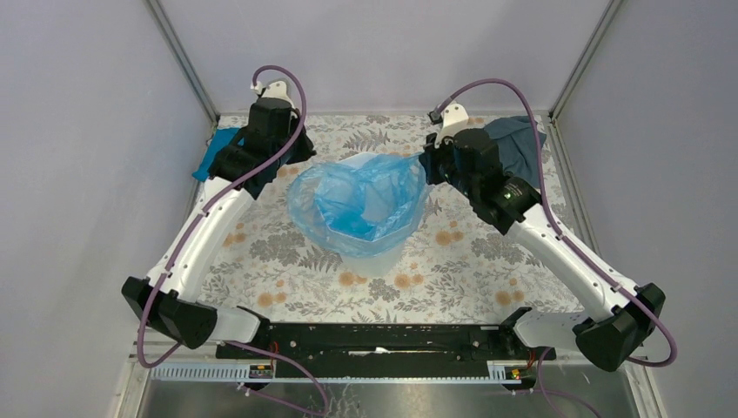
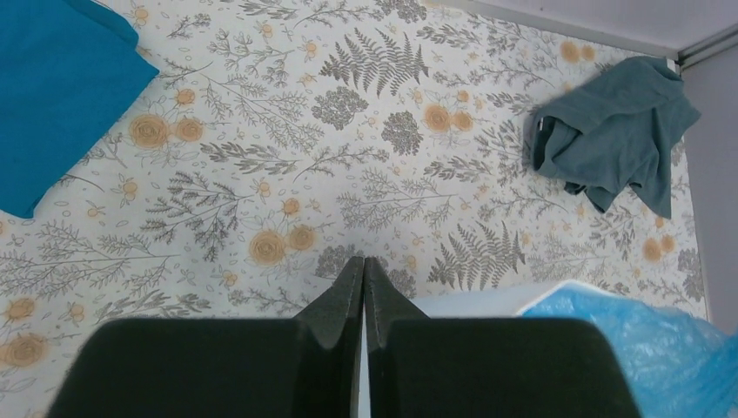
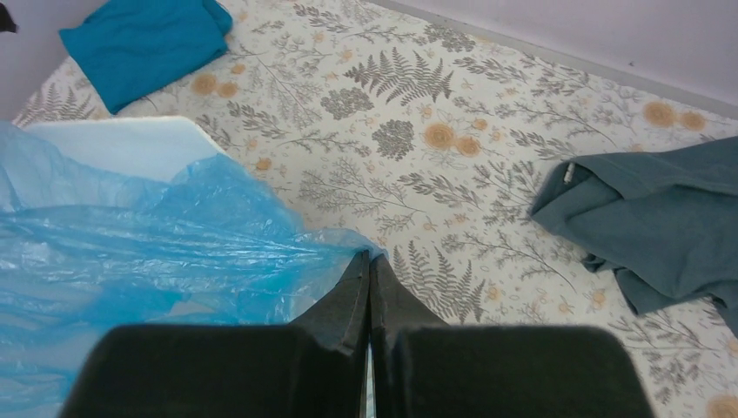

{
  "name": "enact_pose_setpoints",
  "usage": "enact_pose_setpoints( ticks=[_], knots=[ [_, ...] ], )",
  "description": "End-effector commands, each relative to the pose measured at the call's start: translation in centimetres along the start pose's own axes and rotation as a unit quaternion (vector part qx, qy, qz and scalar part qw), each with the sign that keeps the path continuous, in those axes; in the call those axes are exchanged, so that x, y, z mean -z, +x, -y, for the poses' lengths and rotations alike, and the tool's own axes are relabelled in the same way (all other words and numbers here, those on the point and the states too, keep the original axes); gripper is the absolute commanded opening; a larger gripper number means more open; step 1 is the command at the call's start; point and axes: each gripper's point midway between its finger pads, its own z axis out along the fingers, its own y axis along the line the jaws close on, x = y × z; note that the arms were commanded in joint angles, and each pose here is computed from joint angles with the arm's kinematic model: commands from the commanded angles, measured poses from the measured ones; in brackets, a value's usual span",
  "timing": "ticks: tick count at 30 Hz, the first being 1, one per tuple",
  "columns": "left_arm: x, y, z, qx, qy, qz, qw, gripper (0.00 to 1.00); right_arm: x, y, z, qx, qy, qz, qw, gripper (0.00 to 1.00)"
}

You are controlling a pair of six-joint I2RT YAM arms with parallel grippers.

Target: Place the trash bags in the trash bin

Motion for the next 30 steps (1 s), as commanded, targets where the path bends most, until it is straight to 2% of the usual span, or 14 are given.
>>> enact_pose_setpoints(
  ticks=[1, 5, 7, 9, 10, 11, 13, 14, 16, 19, 25, 27, 30],
  knots=[
    [-2.3, -0.9, 0.3, 0.023, 0.016, 0.013, 1.0, 0.01, -1.0, -3.1, -0.9, -0.037, -0.05, 0.035, 0.997, 0.0],
    [-3.2, -0.6, -0.5, 0.026, 0.012, 0.006, 1.0, 0.0, -2.3, -2.3, -0.6, -0.046, -0.057, 0.021, 0.997, 0.0],
    [-2.2, -1.3, -1.2, 0.018, -0.002, 0.013, 1.0, 0.09, -2.6, -1.7, -0.6, -0.048, -0.063, 0.01, 0.997, 0.0],
    [-0.1, -2.4, -1.4, 0.004, -0.001, 0.031, 0.999, 0.32, -2.4, -1.4, -0.6, -0.047, -0.065, 0.003, 0.997, 0.0],
    [1.2, -3.0, -1.1, -0.004, 0.01, 0.041, 0.999, 0.52, -2.3, -1.4, -0.6, -0.047, -0.067, 0.002, 0.997, 0.0],
    [2.5, -3.3, -0.7, -0.016, 0.027, 0.046, 0.998, 0.65, -2.1, -1.3, -0.7, -0.047, -0.069, 0.002, 0.996, 0.0],
    [5.4, -3.5, 0.6, -0.047, 0.08, 0.053, 0.994, 0.85, -1.8, -1.3, -0.8, -0.048, -0.073, 0.004, 0.996, 0.0],
    [6.5, -3.2, 1.4, -0.063, 0.112, 0.05, 0.99, 0.9, -1.7, -1.3, -0.8, -0.048, -0.074, 0.004, 0.996, 0.0],
    [7.9, -2.2, 2.6, -0.104, 0.161, 0.039, 0.981, 0.95, -1.6, -1.2, -0.9, -0.048, -0.076, 0.004, 0.996, 0.0],
    [8.2, -0.2, 3.0, -0.172, 0.162, 0.017, 0.972, 0.99, -1.7, -0.9, -1.1, -0.047, -0.084, -0.001, 0.995, 0.0],
    [8.3, 3.4, 7.4, -0.288, 0.179, 0.035, 0.94, 0.99, -1.5, -1.0, -1.6, -0.052, -0.097, 0.0, 0.994, 0.0],
    [7.5, 4.0, 7.9, -0.32, 0.167, 0.041, 0.932, 0.99, -1.5, -0.9, -1.6, -0.052, -0.099, -0.001, 0.994, 0.0],
    [5.7, 3.7, 7.8, -0.339, 0.127, 0.049, 0.931, 0.99, -1.6, -0.7, -1.6, -0.051, -0.099, -0.003, 0.994, 0.0]
  ],
)
